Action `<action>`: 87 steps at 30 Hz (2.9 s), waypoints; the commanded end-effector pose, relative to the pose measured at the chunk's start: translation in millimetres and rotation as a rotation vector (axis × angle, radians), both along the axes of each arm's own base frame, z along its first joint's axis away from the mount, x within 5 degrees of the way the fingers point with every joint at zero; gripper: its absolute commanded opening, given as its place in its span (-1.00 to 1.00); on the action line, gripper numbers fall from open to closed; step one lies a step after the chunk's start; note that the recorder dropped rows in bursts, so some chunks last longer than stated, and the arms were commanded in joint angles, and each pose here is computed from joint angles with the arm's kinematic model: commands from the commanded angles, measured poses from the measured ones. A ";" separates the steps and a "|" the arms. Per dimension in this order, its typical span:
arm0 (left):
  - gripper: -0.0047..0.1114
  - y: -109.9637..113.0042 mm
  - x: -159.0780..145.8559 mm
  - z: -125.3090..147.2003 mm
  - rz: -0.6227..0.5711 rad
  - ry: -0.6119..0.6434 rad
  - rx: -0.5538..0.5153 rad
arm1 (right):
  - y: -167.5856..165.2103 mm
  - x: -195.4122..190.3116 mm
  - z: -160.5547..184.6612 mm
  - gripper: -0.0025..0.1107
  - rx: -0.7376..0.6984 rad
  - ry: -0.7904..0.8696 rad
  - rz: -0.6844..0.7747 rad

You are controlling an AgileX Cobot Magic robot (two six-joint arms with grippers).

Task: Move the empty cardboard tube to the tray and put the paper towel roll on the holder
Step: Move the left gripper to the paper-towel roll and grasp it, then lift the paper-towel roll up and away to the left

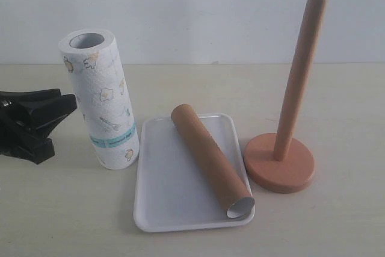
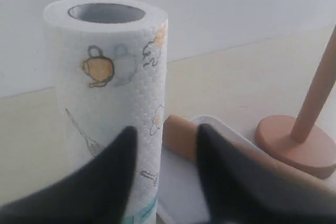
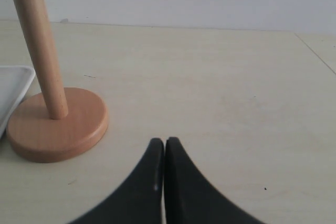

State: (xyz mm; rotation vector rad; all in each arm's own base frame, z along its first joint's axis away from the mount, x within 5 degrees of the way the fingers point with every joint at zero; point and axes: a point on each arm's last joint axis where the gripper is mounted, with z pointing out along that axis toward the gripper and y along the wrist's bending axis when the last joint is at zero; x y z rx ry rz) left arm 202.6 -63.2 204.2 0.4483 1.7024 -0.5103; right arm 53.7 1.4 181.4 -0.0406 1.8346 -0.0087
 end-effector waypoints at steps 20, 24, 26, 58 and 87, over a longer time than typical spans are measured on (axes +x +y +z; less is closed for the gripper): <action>0.97 -3.5 47.9 -10.7 0.016 -0.194 0.033 | -0.1 0.2 2.6 -0.96 -0.006 -0.028 0.001; 0.97 -6.7 67.8 -16.5 0.006 -0.223 -0.010 | -0.1 0.2 2.6 -0.96 -0.004 -0.028 0.001; 0.97 -7.7 75.8 -19.0 0.004 -0.224 -0.024 | -0.1 0.2 2.6 -0.96 0.000 -0.028 0.000; -0.62 -22.2 123.7 -44.8 -0.111 -0.093 -0.155 | -0.1 0.2 2.6 -0.96 0.002 -0.028 -0.001; -0.85 -9.1 63.5 145.2 -0.033 -0.383 -0.121 | -0.1 0.2 2.6 -0.96 0.002 -0.028 -0.001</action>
